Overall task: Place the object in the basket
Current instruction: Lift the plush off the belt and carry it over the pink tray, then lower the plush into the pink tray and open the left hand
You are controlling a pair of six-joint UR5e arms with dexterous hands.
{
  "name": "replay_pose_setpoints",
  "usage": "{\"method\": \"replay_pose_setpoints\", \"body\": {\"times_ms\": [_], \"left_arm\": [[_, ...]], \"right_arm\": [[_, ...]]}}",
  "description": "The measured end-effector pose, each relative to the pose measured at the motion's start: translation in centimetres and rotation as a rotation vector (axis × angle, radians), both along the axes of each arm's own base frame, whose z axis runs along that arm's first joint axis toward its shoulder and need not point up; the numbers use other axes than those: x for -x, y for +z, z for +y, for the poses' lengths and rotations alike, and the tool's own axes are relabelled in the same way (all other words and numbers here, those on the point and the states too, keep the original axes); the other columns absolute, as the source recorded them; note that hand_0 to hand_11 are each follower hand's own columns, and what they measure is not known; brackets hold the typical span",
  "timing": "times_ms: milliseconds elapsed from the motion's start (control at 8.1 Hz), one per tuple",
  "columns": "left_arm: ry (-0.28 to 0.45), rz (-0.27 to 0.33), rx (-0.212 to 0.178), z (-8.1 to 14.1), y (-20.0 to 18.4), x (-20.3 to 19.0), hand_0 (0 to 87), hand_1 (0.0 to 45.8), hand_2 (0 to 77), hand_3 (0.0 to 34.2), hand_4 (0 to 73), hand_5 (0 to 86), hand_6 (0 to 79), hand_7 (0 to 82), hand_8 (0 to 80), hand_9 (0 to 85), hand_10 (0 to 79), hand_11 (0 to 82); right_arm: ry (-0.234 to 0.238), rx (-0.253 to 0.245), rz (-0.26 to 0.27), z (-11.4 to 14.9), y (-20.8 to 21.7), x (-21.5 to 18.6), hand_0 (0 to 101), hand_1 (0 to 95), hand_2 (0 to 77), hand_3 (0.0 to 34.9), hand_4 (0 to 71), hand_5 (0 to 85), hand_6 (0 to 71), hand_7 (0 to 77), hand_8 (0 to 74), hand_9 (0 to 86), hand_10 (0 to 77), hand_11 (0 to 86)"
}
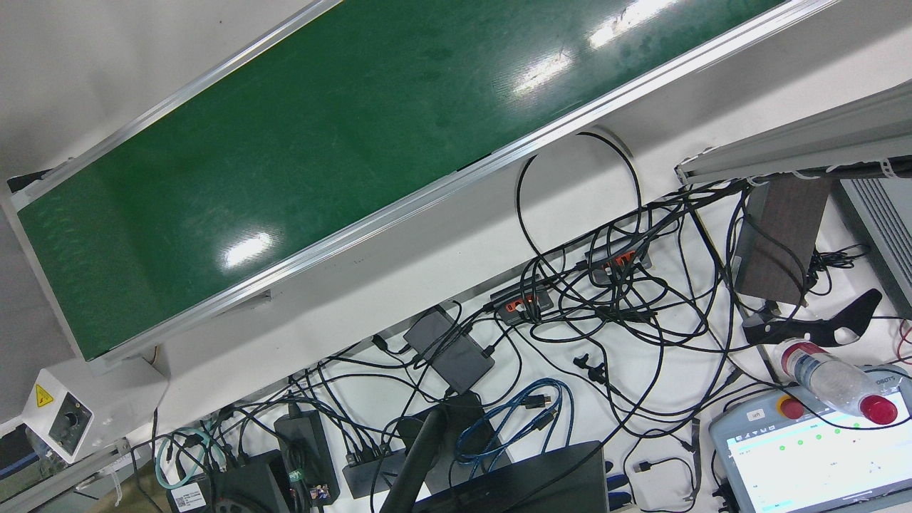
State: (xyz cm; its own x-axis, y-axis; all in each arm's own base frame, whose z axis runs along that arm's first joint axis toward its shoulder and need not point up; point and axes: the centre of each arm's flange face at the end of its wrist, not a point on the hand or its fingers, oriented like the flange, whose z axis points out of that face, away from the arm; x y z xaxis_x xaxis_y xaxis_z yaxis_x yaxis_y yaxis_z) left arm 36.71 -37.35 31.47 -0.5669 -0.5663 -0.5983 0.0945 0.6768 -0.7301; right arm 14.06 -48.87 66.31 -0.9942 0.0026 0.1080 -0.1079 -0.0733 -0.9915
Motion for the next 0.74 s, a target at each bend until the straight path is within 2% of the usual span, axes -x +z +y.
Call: {"method": "replay_pose_setpoints", "body": {"times_ms": [123,370,494,617,741], "left_arm": [[0.033,0.015,-0.002,2.0,-1.0,-2.4,55.2,10.9,27.3,0.0,28.9,70.9,20.7,42.0,37.6,57.8,32.2,45.8],[0.093,0.046,-0.006,5.2,-2.9,-5.7,55.2,10.9,27.8,0.0,28.9,70.9,20.7,42.5,37.6,55.6,30.0,45.8],[0.11,0.052,-0.006,6.1,-3.2,-6.5,55.2,10.9,27.8,0.0,28.9,70.9,20.7,42.5,37.6,55.6,30.0,45.8],[0.118,0.043,-0.003,6.5,-3.2,-6.7,55.5,10.9,27.8,0.0,28.9,70.9,17.5,39.3,35.5,52.9,26.2,41.5],[0.119,0.028,0.001,6.7,-3.1,-6.6,56.6,10.9,27.8,0.0,28.9,70.4,12.5,33.8,30.5,47.5,22.4,33.8]], "right_arm": [[0.0,0.0,0.0,0.0,0.0,0.0,0,0.0,0.5,0.0,0.0,0.0,0.0,0.5,0.0,0.0,0.0,0.0],[-0.001,0.0,0.0,0.0,0.0,0.0,0,0.0,0.5,0.0,0.0,0.0,0.0,0.5,0.0,0.0,0.0,0.0],[-0.001,-0.001,0.0,0.0,0.0,0.1,0,0.0,0.5,0.0,0.0,0.0,0.0,0.5,0.0,0.0,0.0,0.0],[-0.001,-0.001,0.0,0.0,0.0,0.1,0,0.0,0.5,0.0,0.0,0.0,0.0,0.5,0.0,0.0,0.0,0.0],[-0.001,-0.001,0.0,0.0,0.0,0.1,0,0.0,0.5,0.0,0.0,0.0,0.0,0.5,0.0,0.0,0.0,0.0]]}}
